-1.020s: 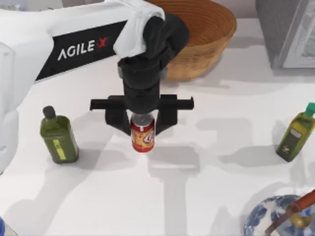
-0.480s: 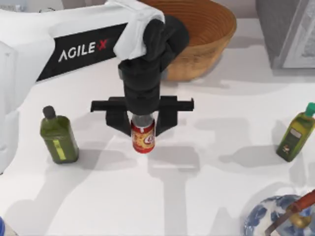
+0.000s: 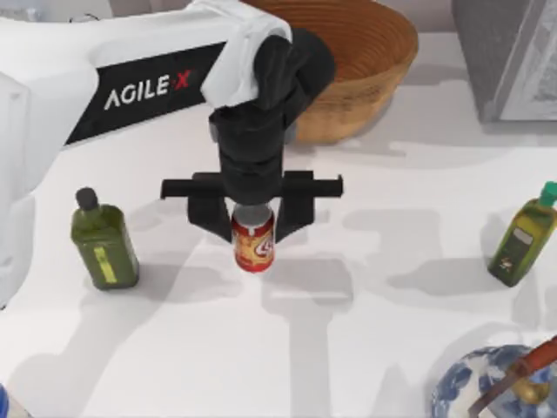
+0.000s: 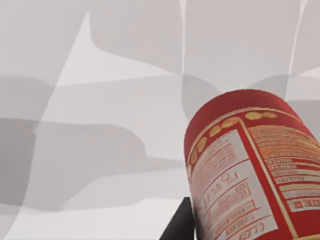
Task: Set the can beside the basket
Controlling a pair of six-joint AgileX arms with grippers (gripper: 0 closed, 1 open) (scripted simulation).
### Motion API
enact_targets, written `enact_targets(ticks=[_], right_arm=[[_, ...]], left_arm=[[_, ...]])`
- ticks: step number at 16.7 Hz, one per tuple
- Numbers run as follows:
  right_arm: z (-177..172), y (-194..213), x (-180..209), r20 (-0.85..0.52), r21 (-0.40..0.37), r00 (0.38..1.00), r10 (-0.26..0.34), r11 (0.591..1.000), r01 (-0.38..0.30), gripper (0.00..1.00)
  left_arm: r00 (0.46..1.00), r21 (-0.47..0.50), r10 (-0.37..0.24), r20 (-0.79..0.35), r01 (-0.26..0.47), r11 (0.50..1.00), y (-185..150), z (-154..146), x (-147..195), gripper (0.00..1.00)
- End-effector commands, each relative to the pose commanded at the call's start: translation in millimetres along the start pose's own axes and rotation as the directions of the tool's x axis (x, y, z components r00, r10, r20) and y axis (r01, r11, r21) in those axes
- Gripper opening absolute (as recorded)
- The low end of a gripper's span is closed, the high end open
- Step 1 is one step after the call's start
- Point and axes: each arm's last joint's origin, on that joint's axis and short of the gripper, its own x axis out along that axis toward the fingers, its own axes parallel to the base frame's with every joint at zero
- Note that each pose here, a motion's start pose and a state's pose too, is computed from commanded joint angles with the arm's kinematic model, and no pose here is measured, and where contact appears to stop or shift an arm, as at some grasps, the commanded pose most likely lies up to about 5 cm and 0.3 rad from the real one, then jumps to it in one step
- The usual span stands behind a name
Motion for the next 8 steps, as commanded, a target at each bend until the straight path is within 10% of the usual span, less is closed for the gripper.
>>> enact_targets(ticks=[8], right_arm=[[0.0, 0.0, 0.0, 0.0, 0.0, 1.0, 0.0, 1.0, 0.0, 1.0]], left_arm=[[1.0, 0.0, 0.0, 0.0, 0.0, 1.0, 0.0, 0.0, 0.0, 0.9]])
